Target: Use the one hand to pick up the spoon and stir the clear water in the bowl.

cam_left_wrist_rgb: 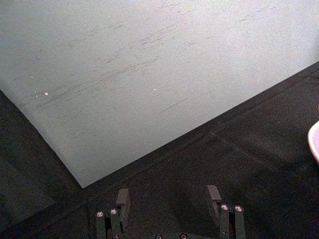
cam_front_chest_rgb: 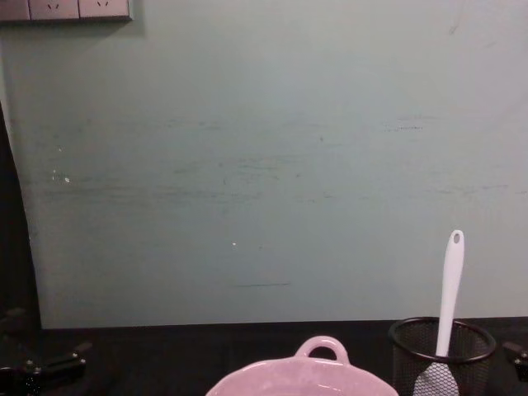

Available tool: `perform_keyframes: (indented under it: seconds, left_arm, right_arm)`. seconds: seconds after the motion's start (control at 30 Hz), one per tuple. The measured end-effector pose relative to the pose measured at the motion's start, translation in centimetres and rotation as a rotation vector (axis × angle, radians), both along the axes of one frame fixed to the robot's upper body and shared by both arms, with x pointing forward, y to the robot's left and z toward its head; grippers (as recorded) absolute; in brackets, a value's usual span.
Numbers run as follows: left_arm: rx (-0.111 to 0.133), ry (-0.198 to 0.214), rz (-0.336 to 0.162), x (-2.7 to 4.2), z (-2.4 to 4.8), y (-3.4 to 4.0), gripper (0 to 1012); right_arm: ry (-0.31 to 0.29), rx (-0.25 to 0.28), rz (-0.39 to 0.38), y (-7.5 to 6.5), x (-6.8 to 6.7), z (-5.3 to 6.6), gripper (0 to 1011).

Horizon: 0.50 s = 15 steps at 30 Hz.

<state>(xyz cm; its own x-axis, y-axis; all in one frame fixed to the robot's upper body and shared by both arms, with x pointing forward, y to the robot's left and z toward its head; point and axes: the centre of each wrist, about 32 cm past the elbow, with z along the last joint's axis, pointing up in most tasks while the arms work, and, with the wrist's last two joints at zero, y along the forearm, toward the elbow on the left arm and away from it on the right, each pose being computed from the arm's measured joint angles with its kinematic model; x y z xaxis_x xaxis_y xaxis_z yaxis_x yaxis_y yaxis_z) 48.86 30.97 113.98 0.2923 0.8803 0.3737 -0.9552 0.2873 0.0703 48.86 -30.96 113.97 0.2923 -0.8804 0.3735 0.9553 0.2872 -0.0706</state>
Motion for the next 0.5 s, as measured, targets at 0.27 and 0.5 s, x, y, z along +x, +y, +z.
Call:
perform_keyframes:
  seconds: [0.27,0.5]
  left_arm:
    - [0.000,0.000,0.000,0.00,0.00,0.00,1011]
    - [0.000,0.000,0.000,0.00,0.00,0.00,1011]
  right_arm:
    - [0.000,0.000,0.000,0.00,0.00,0.01,1002]
    - [0.000,0.000,0.000,0.00,0.00,0.01,1002]
